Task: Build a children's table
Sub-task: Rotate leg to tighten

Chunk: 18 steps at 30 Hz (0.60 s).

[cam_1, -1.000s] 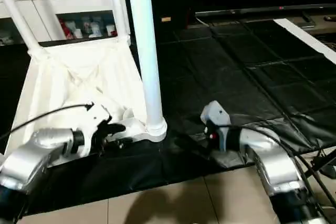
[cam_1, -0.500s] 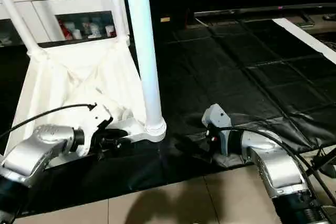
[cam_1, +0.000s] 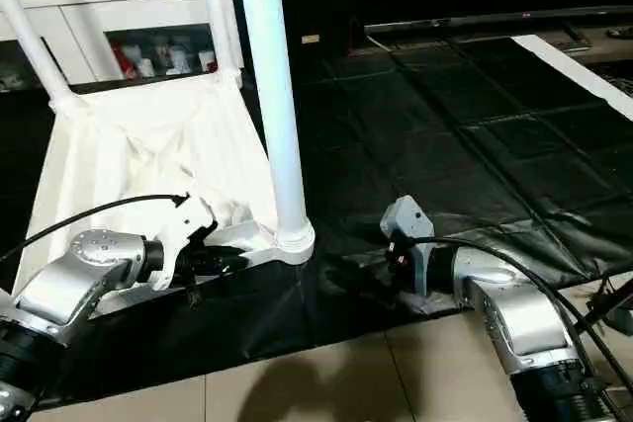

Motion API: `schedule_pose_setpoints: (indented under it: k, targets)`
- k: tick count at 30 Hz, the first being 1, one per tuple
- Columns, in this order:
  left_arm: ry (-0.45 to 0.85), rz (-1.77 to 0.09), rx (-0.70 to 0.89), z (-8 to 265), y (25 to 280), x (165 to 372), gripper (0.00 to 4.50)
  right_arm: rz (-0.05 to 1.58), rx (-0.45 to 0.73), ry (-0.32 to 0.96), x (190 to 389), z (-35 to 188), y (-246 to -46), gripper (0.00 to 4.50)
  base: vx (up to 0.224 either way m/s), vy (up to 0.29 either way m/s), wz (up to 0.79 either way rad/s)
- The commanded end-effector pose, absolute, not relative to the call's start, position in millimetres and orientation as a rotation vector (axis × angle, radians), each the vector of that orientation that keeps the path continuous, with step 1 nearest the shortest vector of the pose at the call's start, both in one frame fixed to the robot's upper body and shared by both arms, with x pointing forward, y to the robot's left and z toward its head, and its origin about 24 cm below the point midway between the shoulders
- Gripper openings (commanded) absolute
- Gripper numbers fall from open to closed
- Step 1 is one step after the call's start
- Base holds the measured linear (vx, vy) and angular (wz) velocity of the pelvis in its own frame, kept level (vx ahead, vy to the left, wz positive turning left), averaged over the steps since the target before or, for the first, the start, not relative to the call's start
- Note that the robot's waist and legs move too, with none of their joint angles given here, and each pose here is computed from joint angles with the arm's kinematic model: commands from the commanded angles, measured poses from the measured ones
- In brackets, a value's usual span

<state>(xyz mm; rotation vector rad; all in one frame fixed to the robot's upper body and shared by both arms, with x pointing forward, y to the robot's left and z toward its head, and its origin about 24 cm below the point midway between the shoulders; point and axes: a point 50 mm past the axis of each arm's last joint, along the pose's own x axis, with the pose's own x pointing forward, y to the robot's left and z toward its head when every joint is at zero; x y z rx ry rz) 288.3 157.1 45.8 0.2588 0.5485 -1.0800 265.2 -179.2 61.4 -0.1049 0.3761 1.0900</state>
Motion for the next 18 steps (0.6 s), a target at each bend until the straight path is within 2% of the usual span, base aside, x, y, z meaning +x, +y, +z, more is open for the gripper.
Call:
schedule_pose_setpoints:
  k: [1,6,10,14,18]
  targets:
    - [0.554,-1.082,0.273,45,158,290,0.05,1.111,-0.104,0.365,264.2,67,-179.2,4.50,0.000,0.000,0.00]
    - [0.542,-1.214,0.254,43,154,286,0.02,1.193,-0.066,0.364,261.5,71,-174.4,4.50,0.000,0.000,0.00]
    - [0.554,-1.310,0.226,41,150,284,0.02,1.207,-0.074,0.333,270.2,75,-172.2,4.50,0.000,0.000,0.00]
    - [0.563,-1.417,0.275,41,149,281,0.02,1.200,-0.139,0.267,282.8,78,-168.6,4.50,0.000,0.000,0.00]
    - [0.565,-1.467,0.325,41,148,280,0.02,1.242,-0.136,0.261,285.6,79,-165.3,4.50,0.000,0.000,0.00]
